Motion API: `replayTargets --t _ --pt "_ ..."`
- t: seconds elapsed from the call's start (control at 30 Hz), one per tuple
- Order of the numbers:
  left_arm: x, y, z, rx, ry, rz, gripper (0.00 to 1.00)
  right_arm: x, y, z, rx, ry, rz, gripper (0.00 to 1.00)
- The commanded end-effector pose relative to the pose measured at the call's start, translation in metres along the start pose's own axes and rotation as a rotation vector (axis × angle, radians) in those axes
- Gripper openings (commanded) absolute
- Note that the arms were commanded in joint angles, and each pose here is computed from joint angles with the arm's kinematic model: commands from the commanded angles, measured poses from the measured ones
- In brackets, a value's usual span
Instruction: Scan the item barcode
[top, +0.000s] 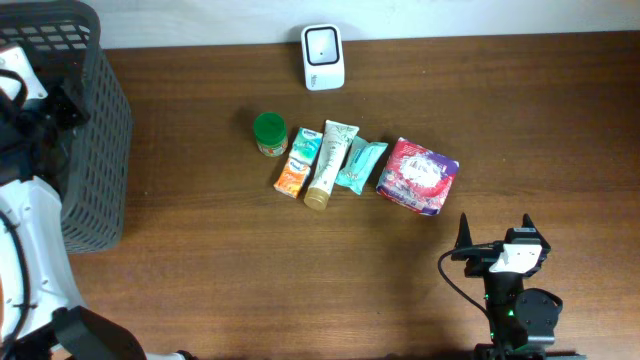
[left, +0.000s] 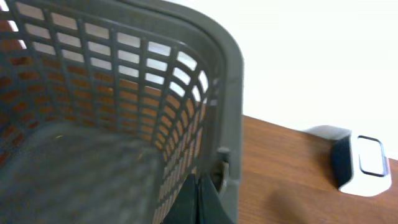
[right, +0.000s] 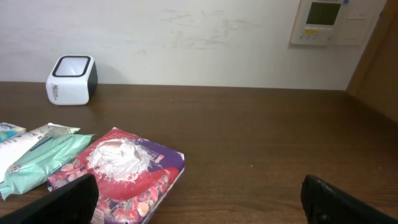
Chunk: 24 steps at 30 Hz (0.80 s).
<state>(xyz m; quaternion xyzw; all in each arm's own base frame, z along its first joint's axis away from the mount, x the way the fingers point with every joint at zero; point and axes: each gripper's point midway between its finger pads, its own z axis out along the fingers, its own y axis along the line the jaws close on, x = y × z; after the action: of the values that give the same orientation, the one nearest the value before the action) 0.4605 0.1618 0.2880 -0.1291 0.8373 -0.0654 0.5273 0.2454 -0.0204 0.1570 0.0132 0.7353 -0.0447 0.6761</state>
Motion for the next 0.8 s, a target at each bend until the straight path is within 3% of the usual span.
replayTargets --t 0.0,0.1,0.23,0.33,0.43,0.57,0.77 --pt "-0.009 -0.02 -0.012 0.099 -0.021 0.029 0.0 0.004 -0.002 0.0 0.013 0.007 0.008 0.99" --pt "-0.008 -0.014 -0.011 0.067 -0.021 0.027 0.0 0.004 -0.002 0.0 0.013 0.007 0.008 0.99" --pt "-0.003 0.036 -0.009 -0.211 -0.008 0.006 0.0 0.004 -0.002 0.0 0.013 0.007 0.008 0.99" --pt "0.005 0.038 -0.003 -0.209 0.015 -0.017 0.0 0.004 -0.002 0.0 0.013 0.007 0.008 0.99" --pt "0.023 0.007 0.016 0.016 0.075 -0.039 0.0 0.004 -0.002 0.0 0.013 0.007 0.008 0.99" --pt "0.021 -0.017 0.015 0.161 0.072 -0.038 0.0 0.004 -0.002 0.0 0.013 0.007 0.008 0.99" --pt "0.023 -0.022 0.014 0.188 0.081 -0.043 0.0 0.004 -0.002 0.0 0.013 0.007 0.008 0.99"
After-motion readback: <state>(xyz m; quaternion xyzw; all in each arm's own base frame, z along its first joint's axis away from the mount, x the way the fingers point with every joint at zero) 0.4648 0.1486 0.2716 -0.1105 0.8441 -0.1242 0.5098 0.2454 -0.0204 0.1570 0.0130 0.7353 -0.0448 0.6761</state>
